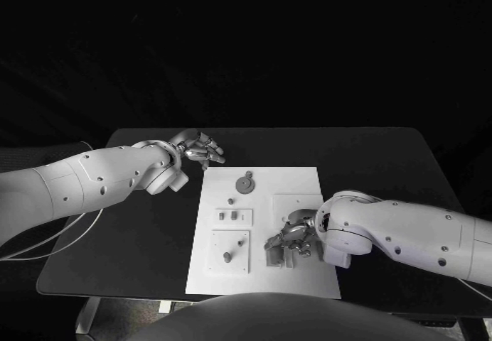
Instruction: Assemble the parts on the task board
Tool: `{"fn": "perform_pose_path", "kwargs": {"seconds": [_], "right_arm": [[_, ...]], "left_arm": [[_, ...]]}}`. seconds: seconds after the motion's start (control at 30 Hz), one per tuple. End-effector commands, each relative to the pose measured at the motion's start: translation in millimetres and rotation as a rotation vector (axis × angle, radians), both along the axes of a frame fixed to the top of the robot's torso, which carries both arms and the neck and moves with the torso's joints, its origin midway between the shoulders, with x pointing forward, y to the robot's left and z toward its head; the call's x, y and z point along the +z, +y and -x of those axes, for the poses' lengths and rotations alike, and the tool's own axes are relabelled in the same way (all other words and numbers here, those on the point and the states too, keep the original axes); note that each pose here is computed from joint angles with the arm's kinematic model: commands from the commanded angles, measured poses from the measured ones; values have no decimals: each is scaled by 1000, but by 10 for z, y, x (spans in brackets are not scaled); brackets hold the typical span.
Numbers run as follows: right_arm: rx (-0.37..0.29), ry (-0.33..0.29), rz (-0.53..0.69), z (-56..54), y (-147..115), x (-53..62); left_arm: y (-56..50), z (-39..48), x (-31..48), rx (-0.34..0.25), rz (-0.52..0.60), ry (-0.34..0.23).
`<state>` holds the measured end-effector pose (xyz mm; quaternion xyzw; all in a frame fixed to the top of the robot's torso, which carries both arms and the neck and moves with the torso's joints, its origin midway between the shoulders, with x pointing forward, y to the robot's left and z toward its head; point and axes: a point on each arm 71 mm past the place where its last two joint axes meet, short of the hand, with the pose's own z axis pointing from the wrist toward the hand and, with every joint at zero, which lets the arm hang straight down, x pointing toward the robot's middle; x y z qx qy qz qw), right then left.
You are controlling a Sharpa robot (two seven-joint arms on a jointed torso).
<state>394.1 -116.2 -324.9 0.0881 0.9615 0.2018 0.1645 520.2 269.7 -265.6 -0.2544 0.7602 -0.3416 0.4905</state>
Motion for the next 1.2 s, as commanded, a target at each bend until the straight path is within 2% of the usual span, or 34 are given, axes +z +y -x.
{"fn": "perform_pose_path", "kwargs": {"seconds": [0.03, 0.4, 0.93, 1.2], "right_arm": [[19, 16, 15, 12, -9, -25], [52, 42, 30, 40, -15, -63], [65, -13, 49, 11, -13, -67], [84, -19, 49, 22, 18, -74]], "left_arm": [[-27, 6, 5, -13, 9, 7], [-20, 10, 4, -13, 8, 10], [1, 16, 10, -10, 6, 12], [5, 15, 18, -10, 6, 10]]}}
